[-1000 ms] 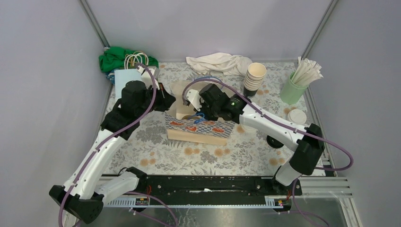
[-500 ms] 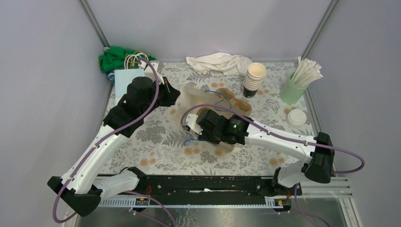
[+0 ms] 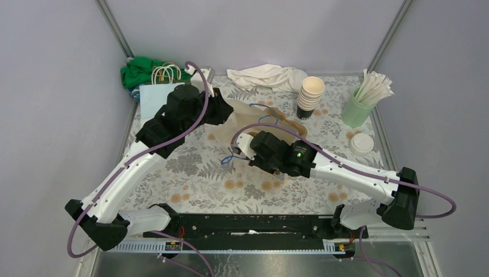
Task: Pack the takeout coffee
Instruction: Place the takeout bag at the center of the board, then pick up the coffee cup.
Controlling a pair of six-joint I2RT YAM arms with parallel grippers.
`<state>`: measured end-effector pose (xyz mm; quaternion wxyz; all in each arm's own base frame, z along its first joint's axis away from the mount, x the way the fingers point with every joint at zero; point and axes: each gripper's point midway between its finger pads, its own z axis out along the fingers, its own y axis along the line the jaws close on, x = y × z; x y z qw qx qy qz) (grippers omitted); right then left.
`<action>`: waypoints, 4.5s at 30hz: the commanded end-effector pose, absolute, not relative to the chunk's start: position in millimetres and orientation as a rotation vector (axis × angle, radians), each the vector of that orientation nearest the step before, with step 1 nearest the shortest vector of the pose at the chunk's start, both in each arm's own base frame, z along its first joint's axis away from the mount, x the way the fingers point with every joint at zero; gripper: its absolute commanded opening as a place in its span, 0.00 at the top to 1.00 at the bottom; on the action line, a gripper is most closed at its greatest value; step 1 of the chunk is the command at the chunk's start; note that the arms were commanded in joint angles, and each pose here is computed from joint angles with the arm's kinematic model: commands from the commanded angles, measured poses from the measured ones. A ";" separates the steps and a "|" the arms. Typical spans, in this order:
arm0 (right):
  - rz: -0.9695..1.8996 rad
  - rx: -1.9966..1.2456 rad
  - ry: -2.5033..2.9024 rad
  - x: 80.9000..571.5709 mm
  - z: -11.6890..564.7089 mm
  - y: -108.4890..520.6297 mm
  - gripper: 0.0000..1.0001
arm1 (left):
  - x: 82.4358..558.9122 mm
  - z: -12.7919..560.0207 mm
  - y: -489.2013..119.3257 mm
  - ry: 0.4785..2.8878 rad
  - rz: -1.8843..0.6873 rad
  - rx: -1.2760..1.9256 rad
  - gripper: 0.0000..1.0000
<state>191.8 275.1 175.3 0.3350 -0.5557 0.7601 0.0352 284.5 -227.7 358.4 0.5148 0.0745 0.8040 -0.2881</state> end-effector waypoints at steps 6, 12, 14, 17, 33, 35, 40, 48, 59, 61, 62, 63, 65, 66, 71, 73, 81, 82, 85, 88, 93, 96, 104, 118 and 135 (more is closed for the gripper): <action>0.152 -1.363 1.930 202.6 202.1 279.1 0.93 | 286.9 350.0 -213.6 1.972 -0.533 0.267 0.22; 0.161 -1.387 1.918 198.7 195.4 275.8 0.93 | 299.0 323.8 -221.2 2.078 -0.448 0.360 0.18; 0.170 -1.391 1.915 196.9 194.0 274.8 0.93 | 303.8 311.9 -226.8 2.108 -0.429 0.416 0.18; 0.164 -1.393 1.909 197.2 192.9 273.8 0.93 | 310.3 298.8 -236.6 2.125 -0.428 0.486 0.18; 0.126 -1.353 1.959 199.5 183.7 257.6 0.93 | 327.1 313.7 -241.1 2.065 -0.404 0.506 1.00; 0.136 -1.318 1.967 202.9 186.6 253.3 0.92 | 316.5 333.5 -243.2 1.998 -0.448 0.507 1.00; 0.152 -1.268 1.973 208.4 189.9 249.4 0.92 | 288.8 350.1 -252.7 1.967 -0.572 0.479 1.00; 0.226 -1.123 1.997 240.7 210.5 255.1 0.92 | 249.7 333.2 -263.3 2.013 -0.684 0.487 1.00; 0.280 -1.221 1.957 248.1 195.6 281.9 0.90 | 246.2 320.8 -255.5 2.091 -0.667 0.410 1.00; 0.301 -1.270 1.960 241.0 187.6 281.7 0.89 | 242.8 320.6 -250.7 2.092 -0.672 0.383 1.00; 0.314 -1.300 1.956 235.5 184.6 282.8 0.88 | 241.5 318.9 -247.9 2.101 -0.668 0.364 1.00; 0.302 -1.329 1.952 230.9 180.3 282.4 0.88 | 240.6 316.9 -244.6 2.115 -0.659 0.345 1.00; 0.277 -1.376 1.939 223.4 176.4 283.3 0.87 | 238.4 311.0 -240.4 2.147 -0.639 0.328 1.00; 0.294 -1.375 1.944 221.3 177.0 285.1 0.86 | 238.7 308.9 -238.0 2.162 -0.624 0.311 1.00; 0.400 -1.349 1.894 221.7 218.0 308.3 0.80 | 246.7 298.7 -221.7 2.232 -0.540 0.229 1.00; 0.414 -1.316 1.869 226.6 244.9 318.0 0.77 | 251.8 291.8 -212.8 2.257 -0.500 0.198 1.00; 0.431 -1.082 1.781 247.3 331.0 325.0 0.59 | 275.0 286.9 -160.1 2.254 -0.346 -0.004 1.00; 0.435 -1.039 1.782 250.5 336.9 321.9 0.57 | 280.3 287.5 -151.4 2.250 -0.333 -0.043 1.00; 0.449 -0.903 1.816 261.0 345.5 307.2 0.55 | 292.9 289.7 -134.8 2.239 -0.296 -0.092 1.00; 0.419 -0.822 1.847 272.0 346.9 293.2 0.54 | 305.0 290.1 -118.9 2.233 -0.254 -0.133 1.00; 0.356 -0.624 1.878 295.4 363.0 268.5 0.44 | 329.9 292.2 -91.9 2.199 -0.200 -0.216 1.00; 0.334 -0.479 1.916 310.1 375.6 247.8 0.44 | 349.4 299.9 -80.0 2.164 -0.185 -0.272 1.00; 0.223 -0.011 2.098 350.6 356.1 172.4 0.38 | 375.4 306.1 -89.9 2.143 -0.256 -0.293 1.00; 0.125 0.689 2.281 394.8 297.5 84.1 0.29 | 451.5 321.3 -55.0 2.022 -0.270 -0.499 1.00; 0.047 0.995 2.126 470.7 279.2 58.1 0.45 | 508.9 319.0 -41.1 1.970 -0.257 -0.503 0.72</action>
